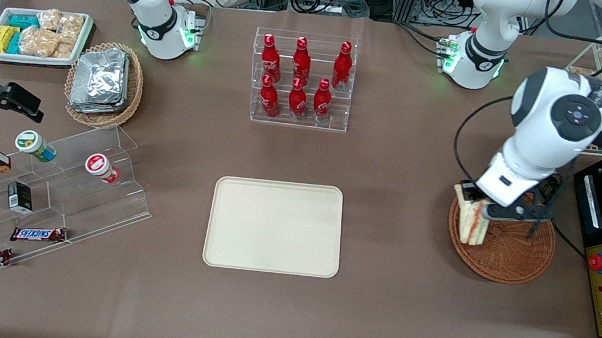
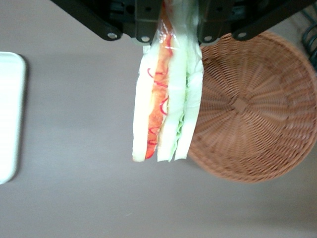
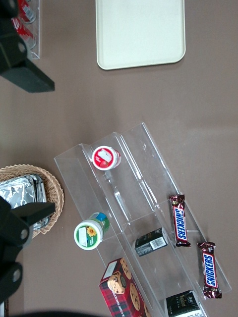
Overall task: Place sandwich from basket to tray
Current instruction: 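Lift the sandwich and carry it with the left gripper to the tray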
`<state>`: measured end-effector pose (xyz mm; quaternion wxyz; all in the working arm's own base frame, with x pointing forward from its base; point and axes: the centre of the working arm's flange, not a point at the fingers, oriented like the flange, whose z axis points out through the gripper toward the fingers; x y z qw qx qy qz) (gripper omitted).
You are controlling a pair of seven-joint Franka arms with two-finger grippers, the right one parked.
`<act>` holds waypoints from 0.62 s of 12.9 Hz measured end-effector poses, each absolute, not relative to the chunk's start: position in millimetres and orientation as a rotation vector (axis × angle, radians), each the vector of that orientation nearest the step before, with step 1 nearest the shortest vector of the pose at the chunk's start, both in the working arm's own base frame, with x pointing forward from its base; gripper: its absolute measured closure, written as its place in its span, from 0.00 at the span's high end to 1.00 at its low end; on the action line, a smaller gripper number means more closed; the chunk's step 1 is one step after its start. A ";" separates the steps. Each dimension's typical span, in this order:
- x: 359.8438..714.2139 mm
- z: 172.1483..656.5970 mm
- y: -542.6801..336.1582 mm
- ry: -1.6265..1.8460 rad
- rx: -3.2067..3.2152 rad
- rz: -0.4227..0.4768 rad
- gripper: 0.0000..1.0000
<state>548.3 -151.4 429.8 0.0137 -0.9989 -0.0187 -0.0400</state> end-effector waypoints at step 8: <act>570.8 432.7 -298.2 -0.167 -3.115 -0.179 0.18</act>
